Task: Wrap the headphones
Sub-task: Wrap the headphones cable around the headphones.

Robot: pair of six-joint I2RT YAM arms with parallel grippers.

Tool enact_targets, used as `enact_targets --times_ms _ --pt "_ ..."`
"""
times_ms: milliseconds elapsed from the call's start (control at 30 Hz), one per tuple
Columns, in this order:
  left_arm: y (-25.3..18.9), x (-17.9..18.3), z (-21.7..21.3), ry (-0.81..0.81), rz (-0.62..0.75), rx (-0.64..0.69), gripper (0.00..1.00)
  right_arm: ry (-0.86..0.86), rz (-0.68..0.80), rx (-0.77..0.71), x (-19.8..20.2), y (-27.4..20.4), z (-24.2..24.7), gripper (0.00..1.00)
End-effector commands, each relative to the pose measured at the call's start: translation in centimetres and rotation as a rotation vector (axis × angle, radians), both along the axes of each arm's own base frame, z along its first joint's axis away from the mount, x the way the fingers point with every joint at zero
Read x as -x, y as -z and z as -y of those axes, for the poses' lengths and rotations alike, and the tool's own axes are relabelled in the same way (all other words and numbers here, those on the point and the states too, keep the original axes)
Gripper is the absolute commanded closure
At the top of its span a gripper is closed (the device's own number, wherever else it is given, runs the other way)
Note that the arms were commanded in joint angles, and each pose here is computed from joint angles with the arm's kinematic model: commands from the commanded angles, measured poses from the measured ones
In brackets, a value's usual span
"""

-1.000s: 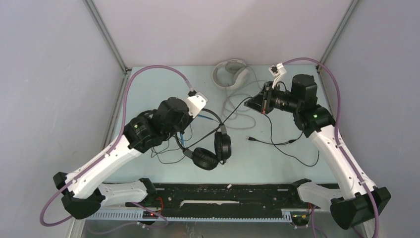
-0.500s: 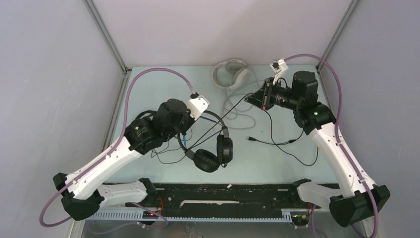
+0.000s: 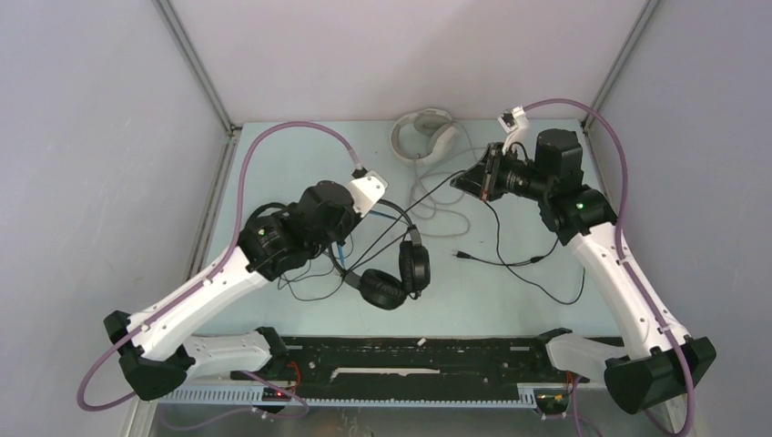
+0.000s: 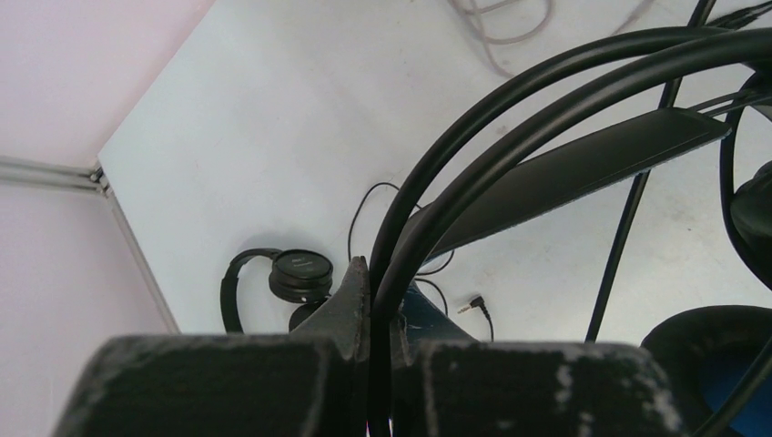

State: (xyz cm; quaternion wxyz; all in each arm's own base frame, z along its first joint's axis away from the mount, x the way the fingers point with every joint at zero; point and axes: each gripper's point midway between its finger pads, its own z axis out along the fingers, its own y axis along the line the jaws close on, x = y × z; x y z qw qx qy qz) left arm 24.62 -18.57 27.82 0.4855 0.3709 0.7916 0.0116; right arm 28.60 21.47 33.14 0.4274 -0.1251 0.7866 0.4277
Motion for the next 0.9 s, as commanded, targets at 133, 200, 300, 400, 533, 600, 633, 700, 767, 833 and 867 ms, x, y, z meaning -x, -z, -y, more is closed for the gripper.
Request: enact_targets --times_ms 133,200,300,400,533,600,633,700,767,833,867 --pt "-1.0 -1.0 -2.8 -0.201 0.03 -0.035 1.0 -0.026 0.093 -0.021 2.0 -4.1 0.1 1.0" --pt "-0.9 -1.1 -2.9 -0.219 0.031 -0.037 1.0 -0.061 0.101 -0.03 2.8 -4.4 -0.5 1.0" --pt "-0.8 -1.4 -3.3 -0.27 0.034 -0.043 1.0 -0.117 0.114 -0.054 3.9 -5.2 -1.5 1.0" --pt "-0.9 -1.7 -3.9 -0.325 0.033 -0.046 1.0 -0.165 0.115 -0.069 4.9 -5.8 -2.3 1.0" --pt "-1.4 -1.9 -4.8 -0.406 0.018 0.015 1.0 -0.221 0.106 -0.1 6.1 -6.4 -3.3 1.0" --pt "-2.1 -2.1 -5.6 -0.457 0.037 0.049 1.0 -0.263 0.091 -0.108 6.8 -6.3 -4.2 1.0" --pt "-2.4 -2.1 -6.0 -0.482 0.051 0.064 1.0 -0.275 0.089 -0.109 7.0 -6.2 -4.6 1.0" --pt "-2.8 -2.2 -6.2 -0.492 0.067 0.094 1.0 -0.263 0.087 -0.103 7.0 -6.1 -4.9 1.0" --pt "-3.0 -2.1 -6.3 -0.492 0.076 0.108 1.0 -0.205 0.091 -0.101 6.3 -6.1 -4.8 1.0" --pt "-3.0 -2.1 -6.3 -0.489 0.078 0.104 1.0 -0.188 0.109 -0.121 6.3 -6.8 -4.7 1.0" --pt "-3.0 -2.1 -6.4 -0.489 0.078 0.097 1.0 -0.194 0.118 -0.132 6.4 -7.2 -4.9 1.0"
